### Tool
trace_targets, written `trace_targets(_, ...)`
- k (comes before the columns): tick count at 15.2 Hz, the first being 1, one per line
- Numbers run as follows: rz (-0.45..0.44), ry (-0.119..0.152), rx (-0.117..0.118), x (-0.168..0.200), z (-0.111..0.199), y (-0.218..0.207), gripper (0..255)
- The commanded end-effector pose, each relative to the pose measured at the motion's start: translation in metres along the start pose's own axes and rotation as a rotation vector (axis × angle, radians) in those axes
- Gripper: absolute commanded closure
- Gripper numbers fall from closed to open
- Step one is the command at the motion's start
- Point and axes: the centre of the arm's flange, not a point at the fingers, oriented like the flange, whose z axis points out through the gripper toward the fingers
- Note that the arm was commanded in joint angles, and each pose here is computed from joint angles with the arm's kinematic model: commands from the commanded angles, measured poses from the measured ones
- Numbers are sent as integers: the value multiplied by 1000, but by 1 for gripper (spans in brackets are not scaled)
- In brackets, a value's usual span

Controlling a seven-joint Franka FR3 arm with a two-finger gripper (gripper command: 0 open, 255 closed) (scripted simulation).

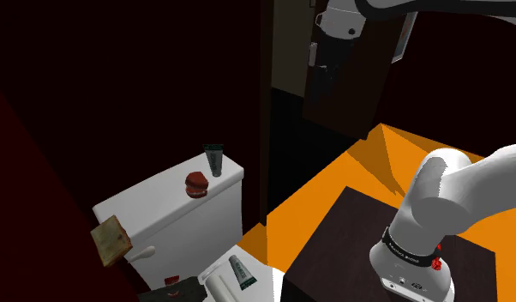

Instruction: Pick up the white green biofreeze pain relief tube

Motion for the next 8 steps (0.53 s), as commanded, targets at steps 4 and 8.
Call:
trace_targets(4,-28,-7,-3,34,22,-6,0)
trace_targets(8,-66,-16,-6,78,52,-15,0)
